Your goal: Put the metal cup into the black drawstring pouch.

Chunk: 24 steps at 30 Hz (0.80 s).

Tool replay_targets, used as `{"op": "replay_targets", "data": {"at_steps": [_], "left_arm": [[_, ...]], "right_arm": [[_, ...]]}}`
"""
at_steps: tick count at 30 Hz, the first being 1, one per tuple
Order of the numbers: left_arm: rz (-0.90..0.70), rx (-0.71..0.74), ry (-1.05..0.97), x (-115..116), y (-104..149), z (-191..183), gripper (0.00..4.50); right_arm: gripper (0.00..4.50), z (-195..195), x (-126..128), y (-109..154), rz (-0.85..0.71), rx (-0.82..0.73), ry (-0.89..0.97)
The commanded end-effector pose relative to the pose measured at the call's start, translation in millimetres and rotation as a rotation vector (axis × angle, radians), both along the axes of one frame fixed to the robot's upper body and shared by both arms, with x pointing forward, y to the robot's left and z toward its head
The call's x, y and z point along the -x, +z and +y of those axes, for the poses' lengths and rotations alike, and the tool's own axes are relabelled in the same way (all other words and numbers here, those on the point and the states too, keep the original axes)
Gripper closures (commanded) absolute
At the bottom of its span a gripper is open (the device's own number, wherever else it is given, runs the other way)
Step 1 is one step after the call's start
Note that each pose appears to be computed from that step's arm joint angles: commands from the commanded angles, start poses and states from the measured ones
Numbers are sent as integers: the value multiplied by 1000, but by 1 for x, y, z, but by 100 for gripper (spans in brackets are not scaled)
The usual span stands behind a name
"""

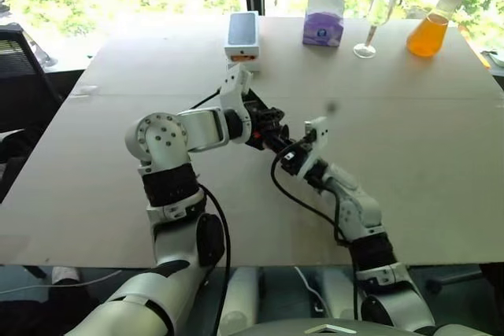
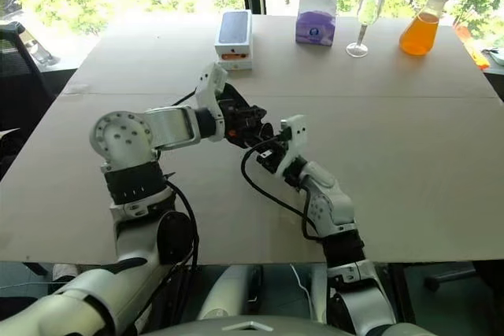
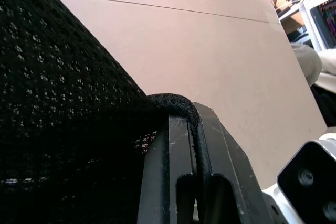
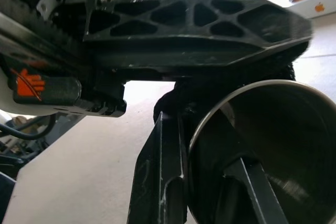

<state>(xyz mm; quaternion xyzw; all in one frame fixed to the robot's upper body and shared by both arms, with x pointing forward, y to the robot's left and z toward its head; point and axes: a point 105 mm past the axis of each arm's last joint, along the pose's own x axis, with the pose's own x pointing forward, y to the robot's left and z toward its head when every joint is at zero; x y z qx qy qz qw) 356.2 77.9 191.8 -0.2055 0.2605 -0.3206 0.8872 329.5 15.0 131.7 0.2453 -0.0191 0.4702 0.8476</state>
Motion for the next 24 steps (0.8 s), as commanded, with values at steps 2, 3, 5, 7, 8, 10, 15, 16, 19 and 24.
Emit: {"op": "replay_targets", "data": {"at_steps": [2, 3, 5, 7, 8, 10, 15, 16, 19, 24], "left_arm": [[-37, 75, -19, 5, 14, -6, 450], [-33, 86, -18, 5, 14, -7, 450], [-23, 142, -13, 4, 16, -9, 450], [-14, 156, 3, 5, 13, -7, 450], [-14, 157, 8, 6, 12, -6, 450], [-12, 189, 6, 7, 13, -8, 450], [4, 243, 6, 9, 14, -13, 450], [6, 247, 12, 10, 13, -12, 450], [15, 268, 28, 9, 14, -11, 450], [16, 326, 27, 3, 29, -18, 450]], "right_arm": [[443, 3, 1, 17, -62, -45, 6], [443, 3, 0, 19, -68, -50, -7], [443, 2, -6, 30, -30, -143, -35], [443, -1, -13, 37, 39, -252, -65], [443, -2, -15, 37, 54, -272, -68], [443, 0, -16, 36, 69, -284, -68], [443, -7, -26, 43, 166, -436, -114], [443, -10, -29, 43, 182, -459, -124], [443, -8, -27, 45, 169, -440, -86], [443, 17, -4, 43, 45, -265, 48]]}}
